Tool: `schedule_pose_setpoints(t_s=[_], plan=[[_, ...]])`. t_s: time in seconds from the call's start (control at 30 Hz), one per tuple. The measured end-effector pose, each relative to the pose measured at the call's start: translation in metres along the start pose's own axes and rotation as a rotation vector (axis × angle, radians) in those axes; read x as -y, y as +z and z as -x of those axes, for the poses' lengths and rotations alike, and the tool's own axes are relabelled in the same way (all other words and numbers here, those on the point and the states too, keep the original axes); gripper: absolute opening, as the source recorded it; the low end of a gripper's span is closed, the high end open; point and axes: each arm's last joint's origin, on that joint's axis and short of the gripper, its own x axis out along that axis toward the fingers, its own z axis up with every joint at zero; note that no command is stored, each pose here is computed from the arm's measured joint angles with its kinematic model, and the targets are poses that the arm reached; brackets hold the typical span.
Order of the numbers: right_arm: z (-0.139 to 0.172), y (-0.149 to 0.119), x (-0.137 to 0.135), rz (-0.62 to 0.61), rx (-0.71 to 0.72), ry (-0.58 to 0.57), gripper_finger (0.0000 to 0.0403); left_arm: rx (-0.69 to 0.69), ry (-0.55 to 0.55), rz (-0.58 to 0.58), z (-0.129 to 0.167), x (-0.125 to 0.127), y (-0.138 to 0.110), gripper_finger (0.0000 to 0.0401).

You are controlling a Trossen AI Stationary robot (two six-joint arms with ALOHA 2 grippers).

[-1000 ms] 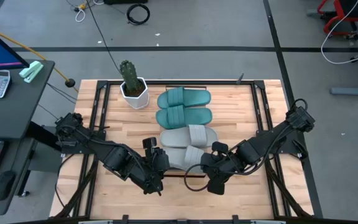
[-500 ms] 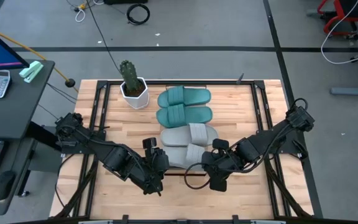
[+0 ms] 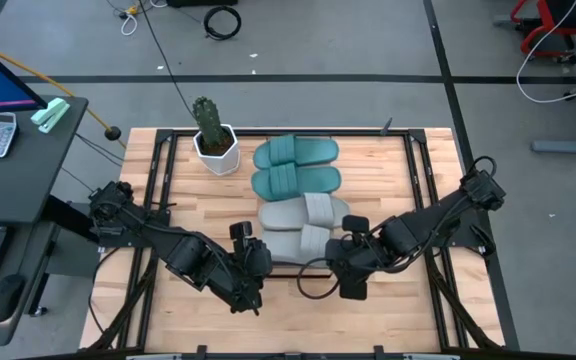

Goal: Pick and place slides into the shelf
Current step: Put the gray slide on the shelf

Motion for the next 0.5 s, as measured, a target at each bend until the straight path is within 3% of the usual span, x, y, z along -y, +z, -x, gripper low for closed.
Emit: schedule_pose_setpoints(t_s=[0.5], plan=[[-0.017, -0.005, 0.004, 0.047, -0.043, -0.035, 0.001, -0.001, -0.026, -0.018, 0.0, 0.001, 0.001, 0.0203]])
